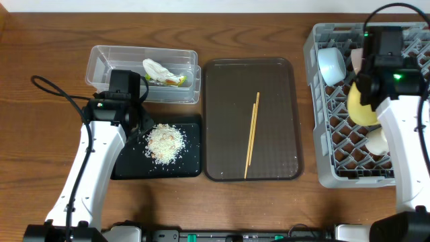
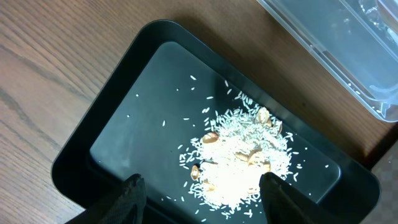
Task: Sort waste into correct bins and load items into the dishwasher rack
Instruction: 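Grasp the yellow plate and stand it upright in the dish rack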
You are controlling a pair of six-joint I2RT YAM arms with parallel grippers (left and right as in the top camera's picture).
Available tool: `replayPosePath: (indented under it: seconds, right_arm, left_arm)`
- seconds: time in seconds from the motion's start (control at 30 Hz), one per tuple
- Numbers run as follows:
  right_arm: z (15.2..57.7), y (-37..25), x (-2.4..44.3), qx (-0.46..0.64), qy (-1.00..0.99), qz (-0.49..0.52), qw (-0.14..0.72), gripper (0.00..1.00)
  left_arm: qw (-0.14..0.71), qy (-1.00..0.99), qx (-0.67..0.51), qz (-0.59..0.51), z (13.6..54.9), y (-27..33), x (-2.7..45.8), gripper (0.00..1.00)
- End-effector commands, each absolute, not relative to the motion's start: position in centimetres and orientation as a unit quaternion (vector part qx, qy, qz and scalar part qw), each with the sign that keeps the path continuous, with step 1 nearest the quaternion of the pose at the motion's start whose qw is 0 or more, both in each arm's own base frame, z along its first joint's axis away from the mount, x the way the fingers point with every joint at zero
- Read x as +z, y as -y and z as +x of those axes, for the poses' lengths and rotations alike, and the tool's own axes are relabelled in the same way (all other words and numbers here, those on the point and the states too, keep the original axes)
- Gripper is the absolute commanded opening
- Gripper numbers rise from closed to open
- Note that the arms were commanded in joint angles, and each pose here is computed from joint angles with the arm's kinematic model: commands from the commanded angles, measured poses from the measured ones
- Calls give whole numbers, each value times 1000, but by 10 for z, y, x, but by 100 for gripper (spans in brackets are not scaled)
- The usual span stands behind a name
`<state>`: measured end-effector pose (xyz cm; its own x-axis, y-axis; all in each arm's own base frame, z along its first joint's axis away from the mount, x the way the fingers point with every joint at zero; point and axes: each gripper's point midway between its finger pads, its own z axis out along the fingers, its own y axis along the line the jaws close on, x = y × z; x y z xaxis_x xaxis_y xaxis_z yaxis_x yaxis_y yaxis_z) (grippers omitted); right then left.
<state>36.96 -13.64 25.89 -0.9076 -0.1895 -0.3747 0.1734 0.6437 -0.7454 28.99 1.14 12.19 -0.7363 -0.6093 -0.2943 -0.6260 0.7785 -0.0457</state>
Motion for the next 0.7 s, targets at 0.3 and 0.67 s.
replayPosePath:
  seconds: [0.3,0.67]
  right_arm:
    - [376,136,225,-366,-903,-17,225,1]
    - [395,111,222,-277,-910,53,304,45]
  left_arm:
    - [150,-929,30,-336,292,-13,124,61]
    - [149,-929,30,-336,292,-13,124,61]
